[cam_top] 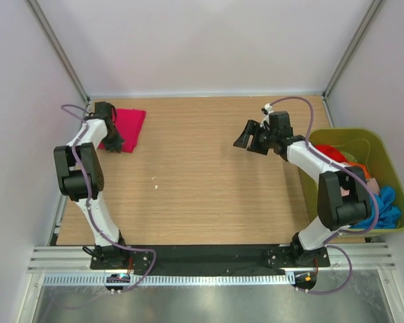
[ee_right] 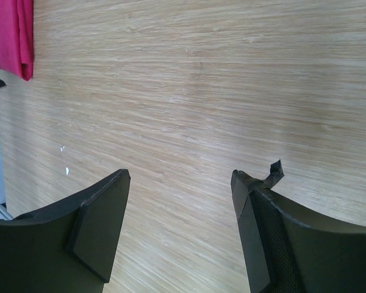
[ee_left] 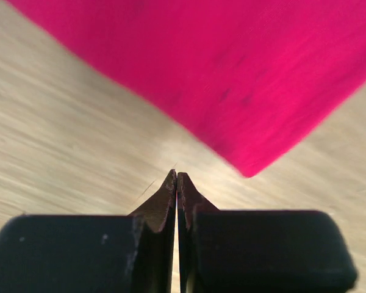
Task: Fold and stack the t-shirts
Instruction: Neatly place the folded tshirt to the corner
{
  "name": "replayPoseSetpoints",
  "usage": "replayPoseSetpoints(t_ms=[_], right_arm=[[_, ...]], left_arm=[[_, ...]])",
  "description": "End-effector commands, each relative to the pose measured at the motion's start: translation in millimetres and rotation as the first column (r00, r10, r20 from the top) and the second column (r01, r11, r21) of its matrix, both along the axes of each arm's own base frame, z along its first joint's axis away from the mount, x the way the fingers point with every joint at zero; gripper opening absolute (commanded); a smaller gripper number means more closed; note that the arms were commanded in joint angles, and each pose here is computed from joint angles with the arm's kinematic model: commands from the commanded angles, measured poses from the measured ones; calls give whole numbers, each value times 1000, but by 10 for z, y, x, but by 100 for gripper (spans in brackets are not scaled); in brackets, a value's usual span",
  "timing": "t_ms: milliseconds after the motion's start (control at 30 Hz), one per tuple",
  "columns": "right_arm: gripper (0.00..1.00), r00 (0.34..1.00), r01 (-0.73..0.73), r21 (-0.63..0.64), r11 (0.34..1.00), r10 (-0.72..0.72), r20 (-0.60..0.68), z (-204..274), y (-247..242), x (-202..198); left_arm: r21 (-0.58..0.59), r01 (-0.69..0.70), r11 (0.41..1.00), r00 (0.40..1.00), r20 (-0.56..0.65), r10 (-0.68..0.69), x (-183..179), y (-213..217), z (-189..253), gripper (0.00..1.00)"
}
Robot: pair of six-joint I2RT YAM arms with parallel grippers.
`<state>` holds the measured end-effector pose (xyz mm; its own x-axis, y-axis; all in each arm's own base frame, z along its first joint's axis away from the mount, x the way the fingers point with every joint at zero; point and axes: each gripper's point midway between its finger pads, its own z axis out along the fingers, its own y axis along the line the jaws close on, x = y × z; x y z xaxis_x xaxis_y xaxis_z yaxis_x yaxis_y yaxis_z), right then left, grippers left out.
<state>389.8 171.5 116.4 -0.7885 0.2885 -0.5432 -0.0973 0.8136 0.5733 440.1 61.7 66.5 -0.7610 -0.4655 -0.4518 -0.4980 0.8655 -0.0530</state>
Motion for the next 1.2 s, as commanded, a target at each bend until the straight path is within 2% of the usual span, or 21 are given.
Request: replayPoseSetpoints(t_ms=[0, 167, 333, 500, 633, 767, 1000, 1033, 1067, 1167], right_arm=[[75, 999, -11, 4, 1000, 10, 50, 168, 17, -23], [75, 999, -13, 19, 1000, 12, 48, 147, 35, -17], [75, 999, -17, 11, 1000, 16, 48, 130, 26, -33], [75, 998, -9, -3, 1000, 9, 64, 178, 2, -3], [75, 998, -1, -5, 1000, 1, 64, 179, -4, 17], [75, 998, 5, -4, 1000, -5, 59, 165, -1, 46], [75, 999, -3, -8, 1000, 4, 39, 251, -4, -91], [75, 999, -10, -15, 1000, 11, 39, 287, 10, -126], [76, 1000, -15, -24, 1000, 16, 19, 289, 1, -199], [78, 999, -27, -38, 999, 28, 43, 489, -18, -369]], left_arm=[[-63, -34, 997, 998, 51, 37, -44, -62, 52, 0], [-67, -50, 997, 999, 6, 50, -85, -139, -249, 0], [-95, -60, 994, 998, 7, 61, 137, -172, -429, 0], [-106, -70, 992, 997, 10, 71, 360, -169, -522, 0], [-82, -65, 995, 997, 38, 68, 586, -98, -442, 0], [-109, -50, 993, 997, 54, 56, 671, -144, -383, 0], [-96, -37, 995, 998, 53, 43, 340, -243, -66, 3], [-90, -8, 996, 994, 104, 17, 312, -350, 195, 4], [-87, 12, 996, 995, 99, -3, 207, -419, 208, 7], [-81, 80, 993, 982, 178, -64, 12, -645, 620, 11]])
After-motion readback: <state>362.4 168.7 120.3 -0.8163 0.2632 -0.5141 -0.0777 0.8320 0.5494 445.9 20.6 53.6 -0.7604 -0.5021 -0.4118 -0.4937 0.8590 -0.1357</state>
